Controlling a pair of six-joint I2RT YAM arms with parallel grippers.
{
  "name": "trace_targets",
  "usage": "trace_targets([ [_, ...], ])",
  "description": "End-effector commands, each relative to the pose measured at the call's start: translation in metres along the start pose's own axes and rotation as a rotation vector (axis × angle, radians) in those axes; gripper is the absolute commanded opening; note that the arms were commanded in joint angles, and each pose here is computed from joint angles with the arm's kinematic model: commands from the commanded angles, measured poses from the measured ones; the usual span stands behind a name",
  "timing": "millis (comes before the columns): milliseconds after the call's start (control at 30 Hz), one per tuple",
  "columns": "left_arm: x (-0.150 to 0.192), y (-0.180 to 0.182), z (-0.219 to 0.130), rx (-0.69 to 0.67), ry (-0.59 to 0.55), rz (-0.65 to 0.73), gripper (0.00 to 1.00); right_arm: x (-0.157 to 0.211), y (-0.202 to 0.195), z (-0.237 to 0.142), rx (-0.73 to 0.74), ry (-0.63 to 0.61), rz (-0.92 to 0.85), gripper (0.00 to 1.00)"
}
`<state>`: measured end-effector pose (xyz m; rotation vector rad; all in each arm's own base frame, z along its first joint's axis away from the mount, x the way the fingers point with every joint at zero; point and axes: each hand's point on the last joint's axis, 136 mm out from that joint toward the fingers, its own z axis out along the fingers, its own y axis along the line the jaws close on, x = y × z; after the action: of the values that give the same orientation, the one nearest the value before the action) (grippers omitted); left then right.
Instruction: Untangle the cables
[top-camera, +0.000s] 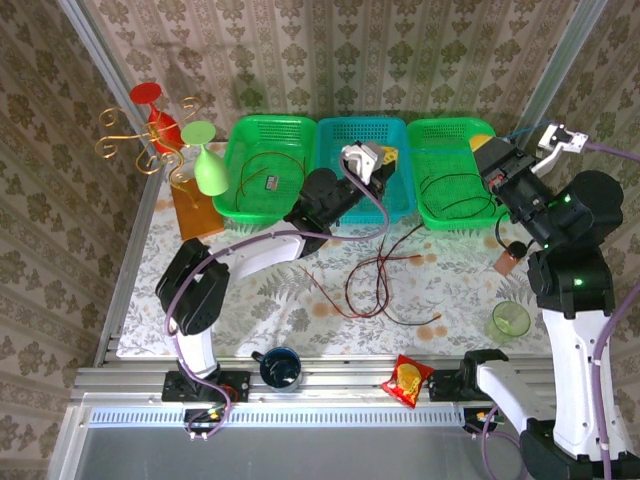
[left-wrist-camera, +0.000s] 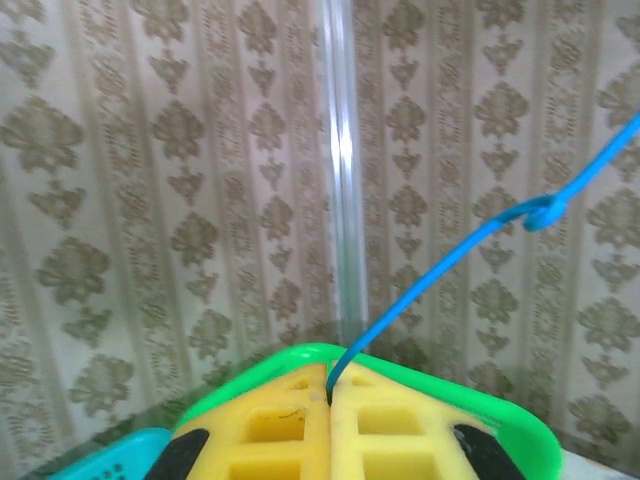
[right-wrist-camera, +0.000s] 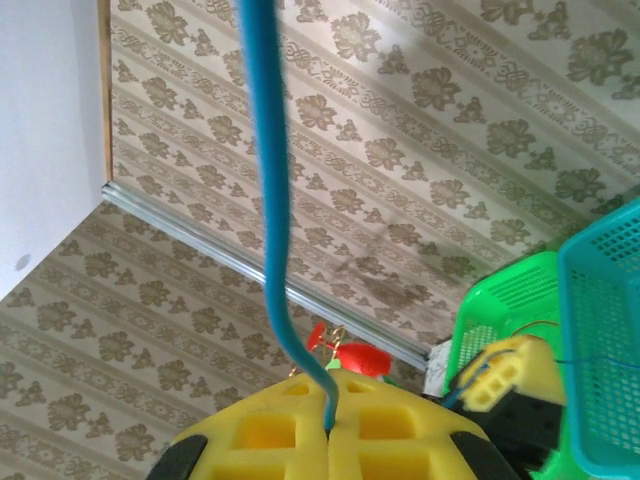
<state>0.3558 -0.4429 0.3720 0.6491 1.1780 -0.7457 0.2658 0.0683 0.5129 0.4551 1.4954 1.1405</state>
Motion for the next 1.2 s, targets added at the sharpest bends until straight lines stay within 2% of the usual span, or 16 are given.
trace_targets([
  [0,-0.031,0.043,-0.012,-0.154,-0.065,0.021,0.00,-0.008,0.009,-0.015,0.022,-0.051,-0.072,0.00],
  [133,-0.035,0.049,-0.016,-0.166,-0.066,0.022,0.00,-0.011,0.005,-0.021,0.061,-0.074,-0.105,0.00],
  [500,-0.038,0.080,-0.039,-0.307,-0.085,-0.004,0.00,-0.024,-0.010,-0.037,0.186,-0.159,-0.169,0.00],
  [633,-0.046,0.066,-0.036,-0.232,-0.116,0.002,0.00,-0.015,-0.029,-0.028,0.224,-0.116,-0.147,0.00],
  [733,-0.049,0.055,-0.029,-0.203,-0.098,0.025,0.00,-0.007,-0.057,-0.021,0.300,-0.088,-0.139,0.00],
  [867,-0.038,0.076,-0.033,-0.243,-0.047,-0.014,0.00,-0.016,-0.071,-0.030,0.388,-0.133,-0.229,0.00],
  [1033,-0.006,0.086,-0.024,-0.186,0.052,-0.051,0.00,0.010,-0.088,0.012,0.298,0.003,-0.117,0.00],
  [1167,-0.003,0.094,-0.006,-0.137,0.070,-0.086,0.00,0.021,-0.121,0.031,0.333,0.022,-0.058,0.00],
])
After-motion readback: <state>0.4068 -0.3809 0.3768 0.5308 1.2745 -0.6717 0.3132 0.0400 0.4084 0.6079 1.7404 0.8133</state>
